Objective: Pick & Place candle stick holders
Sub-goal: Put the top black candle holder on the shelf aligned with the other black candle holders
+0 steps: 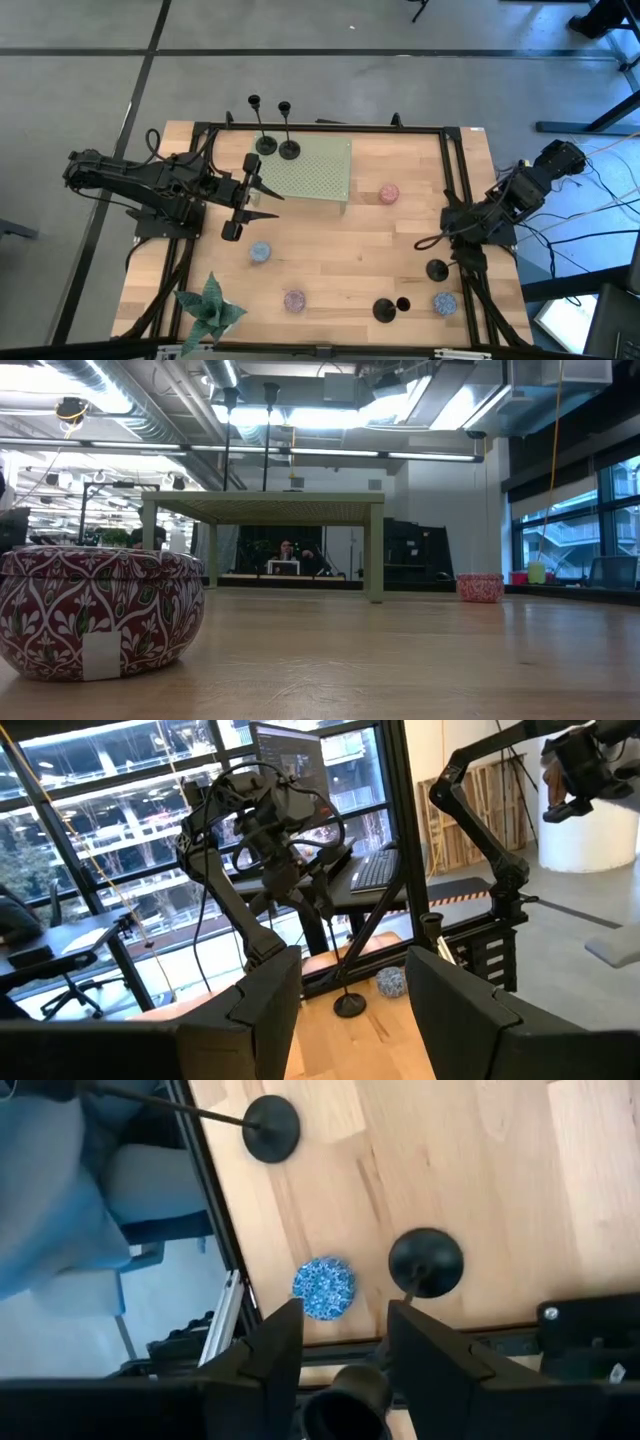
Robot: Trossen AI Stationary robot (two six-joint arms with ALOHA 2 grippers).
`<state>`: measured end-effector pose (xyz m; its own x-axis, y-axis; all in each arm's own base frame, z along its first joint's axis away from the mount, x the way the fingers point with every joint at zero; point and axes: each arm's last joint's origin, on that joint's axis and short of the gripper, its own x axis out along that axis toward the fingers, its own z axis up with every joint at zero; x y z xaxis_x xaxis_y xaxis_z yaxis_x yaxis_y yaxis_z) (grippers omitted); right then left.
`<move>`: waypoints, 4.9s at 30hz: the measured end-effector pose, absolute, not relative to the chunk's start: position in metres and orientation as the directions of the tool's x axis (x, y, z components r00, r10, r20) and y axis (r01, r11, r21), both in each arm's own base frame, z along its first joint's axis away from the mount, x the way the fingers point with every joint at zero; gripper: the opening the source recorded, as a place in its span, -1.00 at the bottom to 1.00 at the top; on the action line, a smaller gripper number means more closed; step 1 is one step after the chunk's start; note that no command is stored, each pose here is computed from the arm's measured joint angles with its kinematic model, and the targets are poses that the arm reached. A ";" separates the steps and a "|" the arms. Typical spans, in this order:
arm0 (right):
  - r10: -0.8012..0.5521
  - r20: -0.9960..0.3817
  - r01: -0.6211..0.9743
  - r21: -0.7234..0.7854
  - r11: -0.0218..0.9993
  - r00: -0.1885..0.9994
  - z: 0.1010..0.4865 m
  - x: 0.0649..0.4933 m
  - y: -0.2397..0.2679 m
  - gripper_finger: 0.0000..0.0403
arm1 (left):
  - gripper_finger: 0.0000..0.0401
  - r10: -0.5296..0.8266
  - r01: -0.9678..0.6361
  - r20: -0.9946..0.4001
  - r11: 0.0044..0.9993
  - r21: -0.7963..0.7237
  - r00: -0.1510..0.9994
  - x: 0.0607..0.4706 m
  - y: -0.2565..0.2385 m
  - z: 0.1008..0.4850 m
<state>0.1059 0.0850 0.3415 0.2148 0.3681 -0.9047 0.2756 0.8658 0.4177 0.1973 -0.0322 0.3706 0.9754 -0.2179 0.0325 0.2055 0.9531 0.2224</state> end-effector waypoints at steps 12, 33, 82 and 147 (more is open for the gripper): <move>0.376 -0.924 0.317 0.379 0.869 0.075 0.338 0.097 0.081 -0.25 | -0.11 -0.218 0.206 0.032 0.953 0.222 0.975 0.197 -0.032 0.371; 0.398 -0.911 0.273 0.411 0.870 0.102 0.347 0.099 0.083 -0.25 | -0.11 -0.218 0.204 0.042 0.953 0.224 0.975 0.197 -0.032 0.372; 0.123 -0.942 0.253 0.207 0.945 0.314 0.356 0.039 0.162 -0.25 | -0.11 -0.220 0.201 0.060 0.952 0.231 0.974 0.197 -0.032 0.373; -0.116 -0.779 0.278 0.078 0.957 0.616 0.268 0.019 0.156 -0.25 | -0.11 -0.222 0.199 0.070 0.949 0.243 0.973 0.197 -0.032 0.374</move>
